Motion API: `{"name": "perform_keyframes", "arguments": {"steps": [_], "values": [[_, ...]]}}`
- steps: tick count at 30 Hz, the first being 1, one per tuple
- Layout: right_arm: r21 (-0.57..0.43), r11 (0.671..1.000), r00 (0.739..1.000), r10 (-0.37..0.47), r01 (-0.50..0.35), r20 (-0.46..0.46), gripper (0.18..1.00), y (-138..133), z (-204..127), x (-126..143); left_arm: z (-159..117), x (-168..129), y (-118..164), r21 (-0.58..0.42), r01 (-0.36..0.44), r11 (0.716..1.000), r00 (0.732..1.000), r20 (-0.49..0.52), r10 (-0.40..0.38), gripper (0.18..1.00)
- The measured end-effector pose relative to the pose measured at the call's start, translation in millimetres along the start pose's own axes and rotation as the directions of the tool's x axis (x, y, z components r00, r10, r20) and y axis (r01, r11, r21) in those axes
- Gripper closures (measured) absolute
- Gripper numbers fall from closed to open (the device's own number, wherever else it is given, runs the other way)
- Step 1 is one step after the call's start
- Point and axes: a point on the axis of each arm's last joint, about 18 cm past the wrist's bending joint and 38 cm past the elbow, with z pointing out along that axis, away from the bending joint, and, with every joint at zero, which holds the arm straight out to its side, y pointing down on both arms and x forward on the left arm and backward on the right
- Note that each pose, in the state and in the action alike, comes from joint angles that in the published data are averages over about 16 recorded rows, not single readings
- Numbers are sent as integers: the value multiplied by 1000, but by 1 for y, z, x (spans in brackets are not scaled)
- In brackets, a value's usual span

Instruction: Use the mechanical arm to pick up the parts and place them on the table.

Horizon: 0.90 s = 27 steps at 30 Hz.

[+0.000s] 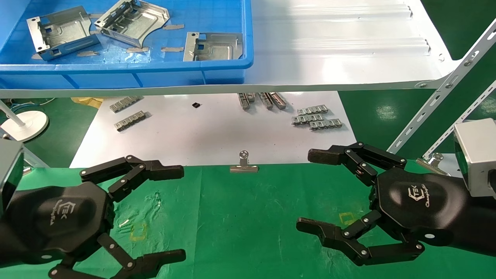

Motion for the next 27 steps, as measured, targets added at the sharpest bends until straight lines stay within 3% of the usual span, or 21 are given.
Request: {"name": "perform_keyframes", "arguments": {"steps": [27], "values": [[0,1000,1000,0,0,0,179,0,0,0,0,0,0,0,0,1000,1000,0,0,183]]}}
